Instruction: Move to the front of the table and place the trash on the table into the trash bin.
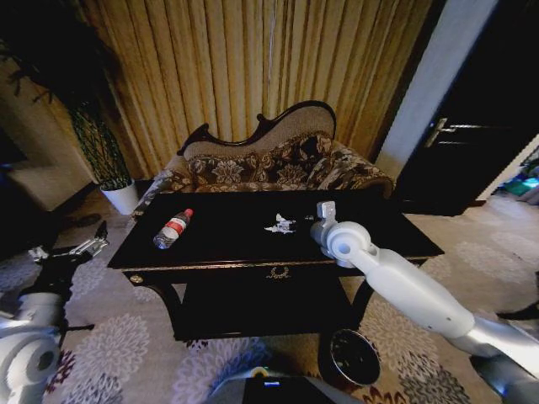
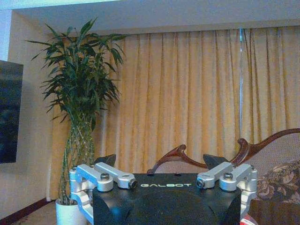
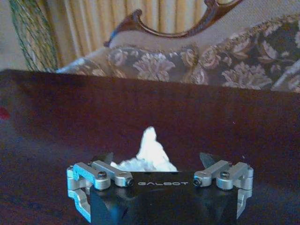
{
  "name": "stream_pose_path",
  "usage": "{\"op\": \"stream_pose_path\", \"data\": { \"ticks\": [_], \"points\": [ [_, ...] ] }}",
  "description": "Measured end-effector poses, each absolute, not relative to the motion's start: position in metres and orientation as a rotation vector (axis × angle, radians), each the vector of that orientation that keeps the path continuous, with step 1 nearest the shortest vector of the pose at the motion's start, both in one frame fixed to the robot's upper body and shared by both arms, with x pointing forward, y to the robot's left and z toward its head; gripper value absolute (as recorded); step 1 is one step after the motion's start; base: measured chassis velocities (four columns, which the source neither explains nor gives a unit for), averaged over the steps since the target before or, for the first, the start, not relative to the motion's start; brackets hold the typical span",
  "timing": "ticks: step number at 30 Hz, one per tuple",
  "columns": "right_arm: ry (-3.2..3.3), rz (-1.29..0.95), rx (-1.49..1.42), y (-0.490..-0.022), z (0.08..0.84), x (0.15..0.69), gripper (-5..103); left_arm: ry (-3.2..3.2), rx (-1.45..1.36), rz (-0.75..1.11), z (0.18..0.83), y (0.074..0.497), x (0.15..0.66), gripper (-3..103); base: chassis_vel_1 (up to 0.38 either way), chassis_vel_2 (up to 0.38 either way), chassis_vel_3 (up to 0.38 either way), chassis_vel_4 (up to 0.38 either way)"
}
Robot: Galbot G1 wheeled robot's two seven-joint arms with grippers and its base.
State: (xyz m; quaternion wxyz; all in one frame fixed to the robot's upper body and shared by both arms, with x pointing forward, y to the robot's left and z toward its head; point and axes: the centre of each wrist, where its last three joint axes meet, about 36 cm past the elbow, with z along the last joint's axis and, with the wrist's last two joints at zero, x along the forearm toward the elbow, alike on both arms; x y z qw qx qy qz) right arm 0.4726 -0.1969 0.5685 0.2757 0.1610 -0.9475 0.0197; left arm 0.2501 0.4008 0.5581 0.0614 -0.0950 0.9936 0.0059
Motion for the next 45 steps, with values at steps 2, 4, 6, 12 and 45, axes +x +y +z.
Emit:
{"op": "stream_pose_path", "data": {
  "ticks": [2,4,6,12,45],
  "points": [
    [-2.540,0.065,0.420,-0.196,0.568,0.472,100,3.005,-0.287,0.018,0.558,0.401,0.250,100,0.000,0.000,0.000,0.000],
    [-2.535,0.075,0.402,-0.194,0.568,0.473,100,3.003,-0.286,0.019,0.559,0.401,0.250,100,0.000,0.000,0.000,0.000],
    [-2.536,0.077,0.396,-0.193,0.568,0.473,100,3.003,-0.286,0.020,0.559,0.401,0.250,100,0.000,0.000,0.000,0.000],
    [-2.528,0.069,0.382,-0.191,0.564,0.477,100,3.007,-0.284,0.015,0.557,0.400,0.249,100,0.000,0.000,0.000,0.000],
    [-2.545,0.113,0.337,-0.191,0.550,0.479,25,3.000,-0.275,0.025,0.559,0.401,0.251,100,0.000,0.000,0.000,0.000]
  ]
}}
